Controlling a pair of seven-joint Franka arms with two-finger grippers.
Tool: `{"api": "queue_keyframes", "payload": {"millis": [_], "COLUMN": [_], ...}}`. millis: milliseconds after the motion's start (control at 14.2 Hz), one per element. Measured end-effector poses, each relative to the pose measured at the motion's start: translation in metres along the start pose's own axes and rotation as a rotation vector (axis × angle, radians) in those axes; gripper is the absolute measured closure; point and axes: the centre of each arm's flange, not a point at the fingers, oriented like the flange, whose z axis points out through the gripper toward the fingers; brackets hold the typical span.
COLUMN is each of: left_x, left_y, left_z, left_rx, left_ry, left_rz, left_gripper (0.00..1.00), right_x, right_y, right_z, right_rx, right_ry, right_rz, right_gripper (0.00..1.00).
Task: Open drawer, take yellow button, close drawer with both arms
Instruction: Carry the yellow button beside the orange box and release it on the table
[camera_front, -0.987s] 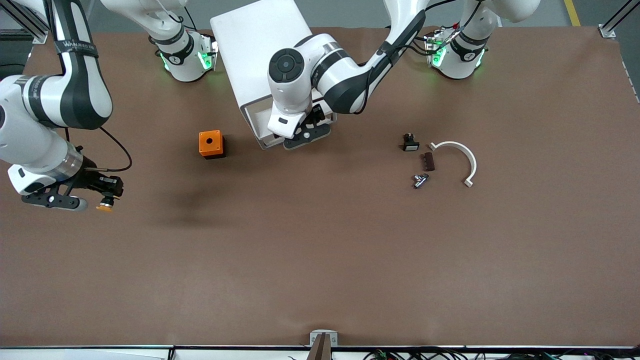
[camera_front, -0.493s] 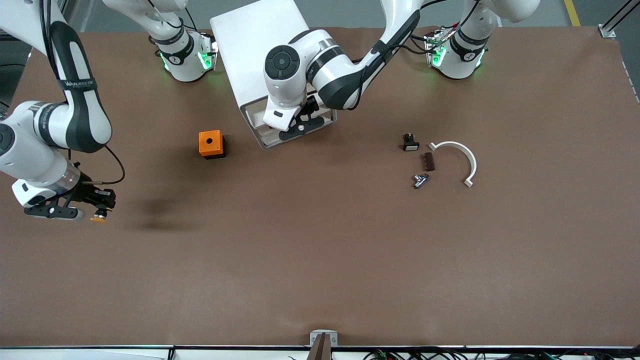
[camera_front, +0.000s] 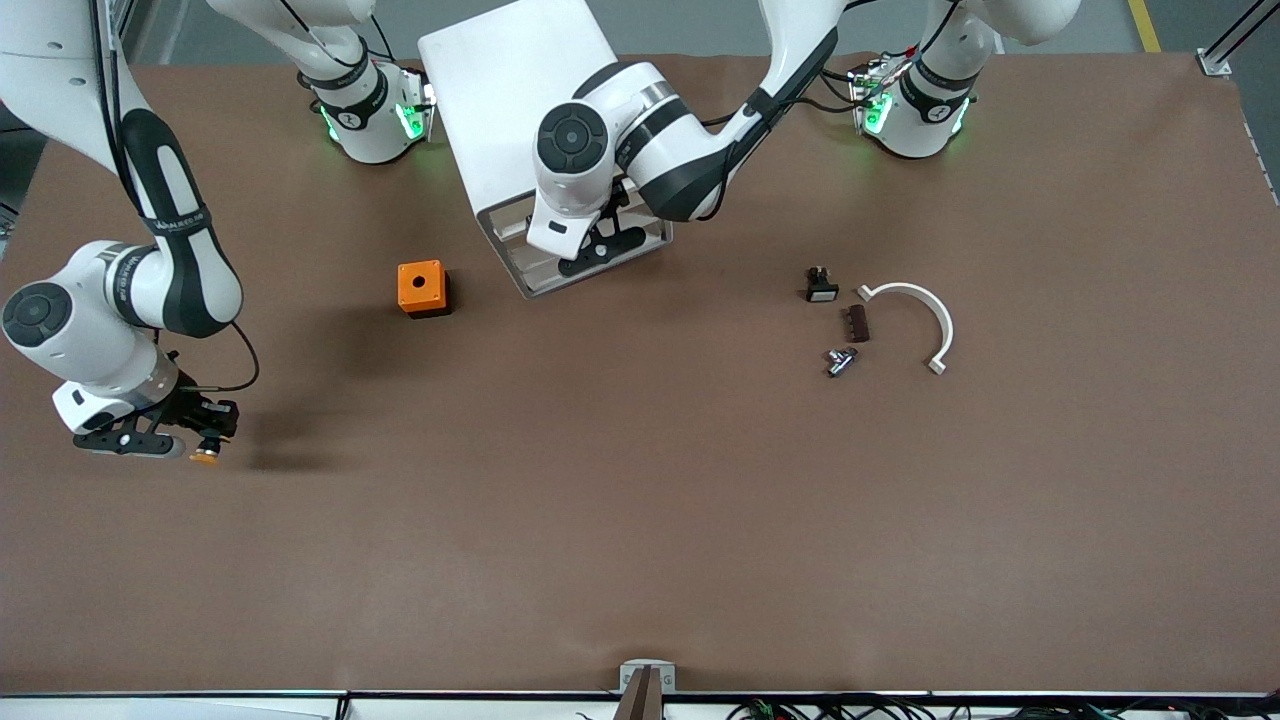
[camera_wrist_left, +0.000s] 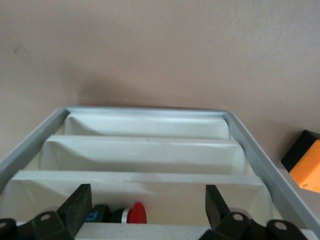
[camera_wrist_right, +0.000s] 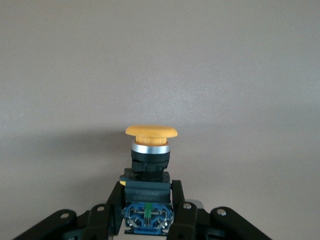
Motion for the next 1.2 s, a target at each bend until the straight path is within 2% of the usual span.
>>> {"api": "queue_keyframes", "payload": {"millis": [211,493,705,1128,1198], "left_x": [-0.001,-0.001,0.001,0.008,0.012], "left_y": [-0.001,-0.001,-0.001,-0.002,-0.002], "left_z": [0.005,0.005,0.004,0.003,0.0], "left_rx": [0.002,0.002,-0.006,-0.013,-0.023], "left_ry": [-0.033,-0.036,-0.06,-0.075,-0.073], "left_rz": [-0.014,-0.016,-0.029,-0.046,-0.052], "left_gripper": [0.0,0.0,0.0,0.0,0.0], "right_x": [-0.003,-0.009,-0.01,-0.008,-0.007], "right_y": [0.002,0.006,0.004,-0.001,-0.001], "right_z": [0.02,0.038,0.052,0.06,0.06], "right_rx": [-0.003,0.02,0.047,0.053,0.054], "right_ry": [0.0,-0.015,-0.002,0.003,0.004], "right_rz": [0.004,0.022,0.031,0.026,0.026], "right_gripper": [0.59,0.59,0.59,0.59,0.53]}}
